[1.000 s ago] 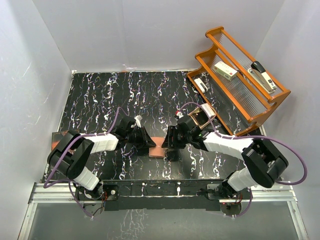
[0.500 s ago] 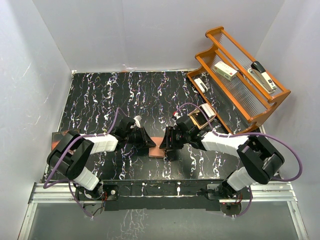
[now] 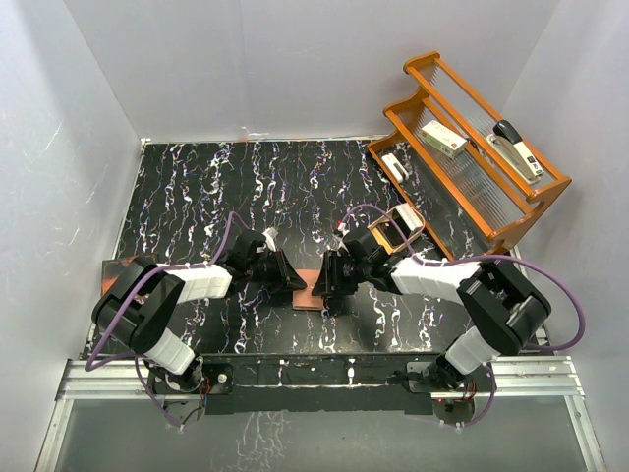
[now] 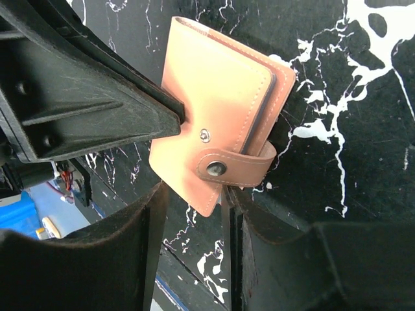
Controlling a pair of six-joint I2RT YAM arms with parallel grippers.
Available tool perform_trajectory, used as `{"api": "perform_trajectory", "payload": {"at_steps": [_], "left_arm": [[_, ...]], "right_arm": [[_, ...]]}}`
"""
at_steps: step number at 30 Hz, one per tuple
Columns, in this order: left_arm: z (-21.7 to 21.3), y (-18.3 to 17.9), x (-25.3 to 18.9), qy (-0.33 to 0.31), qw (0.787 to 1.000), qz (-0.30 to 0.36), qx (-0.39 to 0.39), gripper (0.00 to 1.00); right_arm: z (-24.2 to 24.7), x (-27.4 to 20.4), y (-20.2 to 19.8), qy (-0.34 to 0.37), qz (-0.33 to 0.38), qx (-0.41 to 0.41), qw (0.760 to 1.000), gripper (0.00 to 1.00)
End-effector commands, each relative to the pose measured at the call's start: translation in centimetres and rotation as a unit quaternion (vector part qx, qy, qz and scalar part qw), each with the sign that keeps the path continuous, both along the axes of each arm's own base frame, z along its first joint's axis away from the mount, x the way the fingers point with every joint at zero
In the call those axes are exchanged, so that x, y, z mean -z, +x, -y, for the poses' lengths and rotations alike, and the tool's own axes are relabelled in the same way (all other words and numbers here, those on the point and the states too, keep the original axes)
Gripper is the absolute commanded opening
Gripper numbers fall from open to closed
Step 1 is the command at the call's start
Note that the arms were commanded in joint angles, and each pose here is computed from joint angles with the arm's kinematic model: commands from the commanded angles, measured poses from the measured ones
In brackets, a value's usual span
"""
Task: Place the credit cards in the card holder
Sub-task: Close the card holder at the center of the board.
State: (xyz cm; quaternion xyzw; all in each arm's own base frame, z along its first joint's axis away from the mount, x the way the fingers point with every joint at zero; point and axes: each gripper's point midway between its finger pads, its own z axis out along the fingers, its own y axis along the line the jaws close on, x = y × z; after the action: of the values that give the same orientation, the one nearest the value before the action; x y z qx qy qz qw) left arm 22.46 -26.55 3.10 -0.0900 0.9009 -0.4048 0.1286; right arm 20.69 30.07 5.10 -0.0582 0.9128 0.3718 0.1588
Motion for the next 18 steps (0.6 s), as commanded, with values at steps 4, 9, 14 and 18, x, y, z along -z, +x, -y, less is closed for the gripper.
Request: {"api": "perform_trajectory", "payload": {"at_steps": [4, 9, 14, 18], "left_arm": [[-1.0, -0.8, 1.1, 0.027, 1.0, -0.009, -0.006, 0.14], [-1.1, -0.7, 1.2, 0.033, 0.999, -0.009, -0.009, 0.14], [-1.0, -0.6, 1.1, 0.033, 0.999, -0.009, -0.009, 0.14], [-1.1, -0.6, 1.1, 0.036, 0.999, -0.009, -0.01, 0.14]], "right_arm": [[-1.1, -4.1, 2.2, 0.016, 0.058, 0.001, 0.998, 0.36], [0.3, -5.6, 3.2, -0.007, 0.092, 0.033, 0.995, 0.38], [1.0, -4.9, 3.5, -0.018, 0.09, 0.044, 0.995, 0.36], [0.6, -4.1, 3.5, -0.01, 0.076, 0.04, 0.996, 0.33]]}}
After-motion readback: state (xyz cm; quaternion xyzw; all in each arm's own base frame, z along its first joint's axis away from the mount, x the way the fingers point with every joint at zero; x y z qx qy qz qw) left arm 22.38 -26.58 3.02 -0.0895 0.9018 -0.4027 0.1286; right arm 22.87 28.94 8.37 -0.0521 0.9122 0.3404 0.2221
